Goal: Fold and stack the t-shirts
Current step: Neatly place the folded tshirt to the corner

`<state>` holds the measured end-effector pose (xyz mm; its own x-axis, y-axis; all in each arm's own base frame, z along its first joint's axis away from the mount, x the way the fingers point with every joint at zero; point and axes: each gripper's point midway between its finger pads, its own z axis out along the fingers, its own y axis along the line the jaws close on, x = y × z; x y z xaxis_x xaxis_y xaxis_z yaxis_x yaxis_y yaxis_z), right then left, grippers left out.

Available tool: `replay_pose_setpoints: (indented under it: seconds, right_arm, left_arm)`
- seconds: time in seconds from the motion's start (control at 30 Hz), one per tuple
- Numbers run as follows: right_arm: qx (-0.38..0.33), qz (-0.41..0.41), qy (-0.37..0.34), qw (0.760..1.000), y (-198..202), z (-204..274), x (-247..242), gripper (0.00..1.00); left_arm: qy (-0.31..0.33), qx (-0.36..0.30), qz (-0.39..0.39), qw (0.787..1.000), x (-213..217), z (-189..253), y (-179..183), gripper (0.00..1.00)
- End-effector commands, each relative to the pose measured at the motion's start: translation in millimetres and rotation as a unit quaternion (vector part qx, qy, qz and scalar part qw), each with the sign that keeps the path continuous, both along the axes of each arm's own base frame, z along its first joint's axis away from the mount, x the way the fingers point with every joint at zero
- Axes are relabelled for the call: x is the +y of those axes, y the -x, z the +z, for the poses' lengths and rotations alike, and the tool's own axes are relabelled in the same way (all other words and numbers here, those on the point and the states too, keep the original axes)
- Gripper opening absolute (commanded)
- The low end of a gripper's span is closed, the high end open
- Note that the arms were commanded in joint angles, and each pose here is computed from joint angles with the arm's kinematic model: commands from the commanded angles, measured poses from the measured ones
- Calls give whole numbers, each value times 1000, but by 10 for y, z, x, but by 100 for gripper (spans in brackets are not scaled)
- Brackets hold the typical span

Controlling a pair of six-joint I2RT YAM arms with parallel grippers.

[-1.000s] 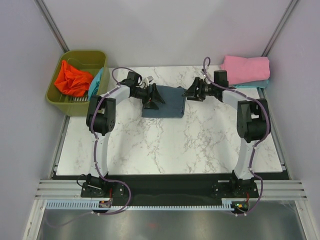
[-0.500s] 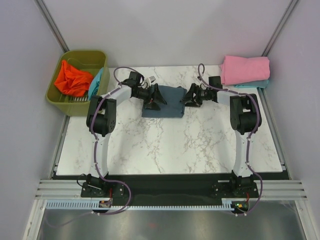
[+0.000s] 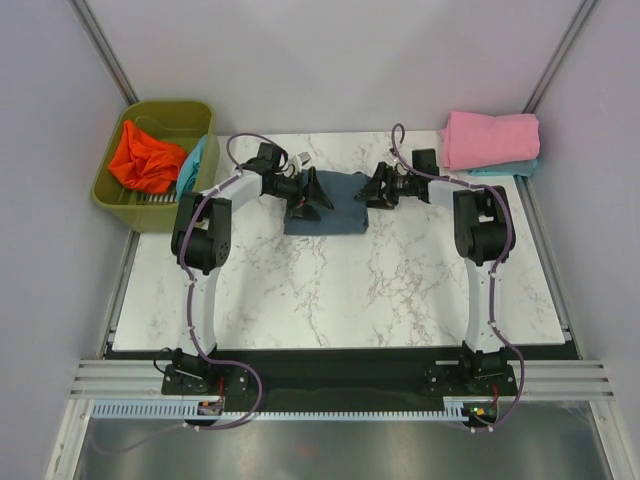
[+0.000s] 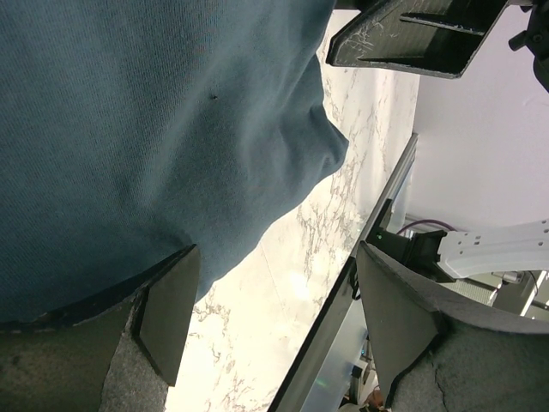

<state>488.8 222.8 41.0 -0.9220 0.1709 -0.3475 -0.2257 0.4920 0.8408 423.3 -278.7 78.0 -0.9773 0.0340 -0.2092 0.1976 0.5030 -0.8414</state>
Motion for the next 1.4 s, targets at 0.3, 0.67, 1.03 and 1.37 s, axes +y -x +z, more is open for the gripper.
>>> replay_pose_setpoints:
  seconds: [0.3,0.67,1.03,1.37]
  right_arm:
    - [18,-23,36,999,78,-245,-117,73]
    - [49,-20,23,998,33,-538,112,73]
    - [81,-30,-11,996,80,-586,173,71]
    - [112,-36,-35,992,138,-707,227,70]
  left_arm:
    - [4,-17,-17,1000,-145,-2,-20,80]
    - [-4,-9,-22,1000,-216,-98,41,80]
    - [-9,-15,-25,1000,-257,-114,38,80]
    - [-15,-16,-27,999,-285,-134,62,80]
